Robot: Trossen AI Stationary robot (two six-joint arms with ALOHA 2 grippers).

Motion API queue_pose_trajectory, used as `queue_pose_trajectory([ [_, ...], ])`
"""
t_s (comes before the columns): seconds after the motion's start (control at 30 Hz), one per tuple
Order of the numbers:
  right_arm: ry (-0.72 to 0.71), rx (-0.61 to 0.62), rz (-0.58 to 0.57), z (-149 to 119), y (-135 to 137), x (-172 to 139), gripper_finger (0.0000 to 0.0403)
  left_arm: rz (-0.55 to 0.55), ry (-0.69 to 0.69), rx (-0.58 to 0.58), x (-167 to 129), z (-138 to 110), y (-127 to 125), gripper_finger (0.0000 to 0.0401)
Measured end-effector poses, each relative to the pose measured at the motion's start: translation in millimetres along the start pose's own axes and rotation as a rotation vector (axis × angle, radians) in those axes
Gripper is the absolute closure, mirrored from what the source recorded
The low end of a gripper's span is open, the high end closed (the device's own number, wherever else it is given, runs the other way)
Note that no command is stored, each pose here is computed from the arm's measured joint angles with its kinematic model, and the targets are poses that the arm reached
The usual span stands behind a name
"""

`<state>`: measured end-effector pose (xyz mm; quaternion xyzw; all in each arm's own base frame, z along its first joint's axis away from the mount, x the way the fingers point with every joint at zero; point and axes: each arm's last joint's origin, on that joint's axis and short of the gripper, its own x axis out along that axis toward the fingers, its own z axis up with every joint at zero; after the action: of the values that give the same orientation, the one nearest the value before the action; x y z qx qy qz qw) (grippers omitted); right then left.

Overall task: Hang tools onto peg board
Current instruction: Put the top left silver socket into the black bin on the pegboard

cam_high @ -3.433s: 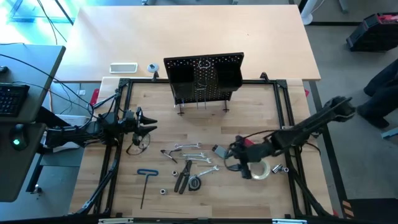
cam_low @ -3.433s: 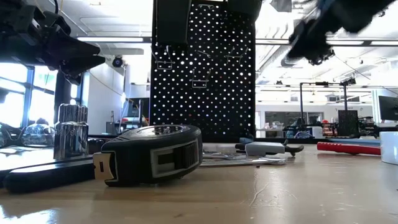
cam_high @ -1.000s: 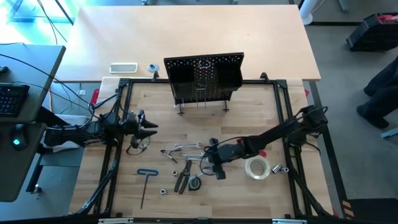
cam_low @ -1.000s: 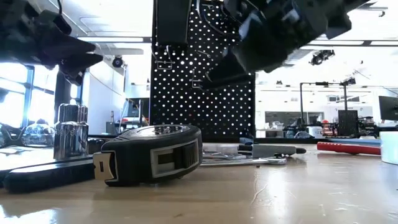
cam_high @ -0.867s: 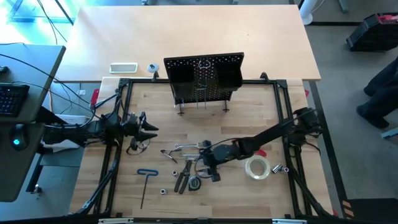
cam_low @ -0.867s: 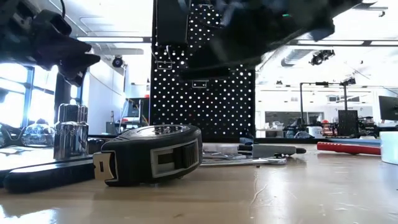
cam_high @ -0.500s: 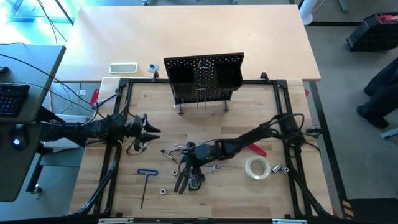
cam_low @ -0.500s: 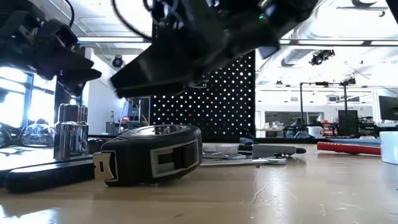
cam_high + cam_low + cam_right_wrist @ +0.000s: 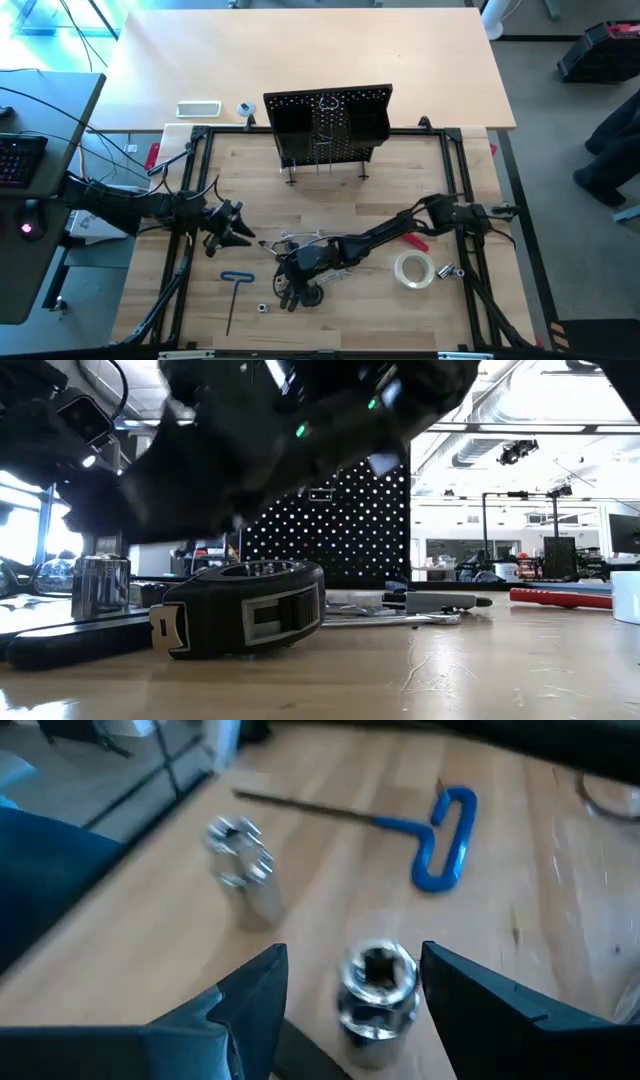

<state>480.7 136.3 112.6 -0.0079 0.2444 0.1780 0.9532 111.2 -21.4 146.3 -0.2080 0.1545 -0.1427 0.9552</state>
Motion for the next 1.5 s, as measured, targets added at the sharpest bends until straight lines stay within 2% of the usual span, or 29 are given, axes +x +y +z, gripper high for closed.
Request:
queue_pose_trajectory([
  [0.2, 0.007, 0.028, -0.044, -1, -2, 18, 0.0193, 0.002, 0.004, 0.003, 0, -1, -1, 0.0264],
  [0.43, 0.086, 0.021, -0.041, 4, 5, 18, 0.0296, 0.005, 0.005, 0.03, 0, -1, -1, 0.0264],
  [0.63, 0.126, 0.01, -0.055, 6, 13, 18, 0.0297, 0.007, 0.003, 0.03, 0, -1, 0, 0.0264],
  [0.8, 0.194, -0.004, -0.051, 21, 19, 14, 0.0297, 0.018, -0.01, 0.032, 0, 0, 0, 0.0264],
  [0.97, 0.229, -0.074, -0.104, 66, 29, -7, 0.0297, 0.055, -0.028, 0.04, 0, 1, 1, 0.0264],
  [1.2, 0.26, -0.18, -0.168, 133, 38, -57, 0.0297, 0.079, -0.037, 0.051, 0, 1, 1, 0.0264],
  [1.33, 0.292, -0.218, -0.276, 170, 29, -100, 0.0297, 0.112, -0.049, 0.07, 0, 1, 2, 0.0264],
  [1.5, 0.331, -0.216, -0.461, 206, 6, -160, 0.0297, 0.16, -0.063, 0.124, 0, 2, 4, 0.0264],
])
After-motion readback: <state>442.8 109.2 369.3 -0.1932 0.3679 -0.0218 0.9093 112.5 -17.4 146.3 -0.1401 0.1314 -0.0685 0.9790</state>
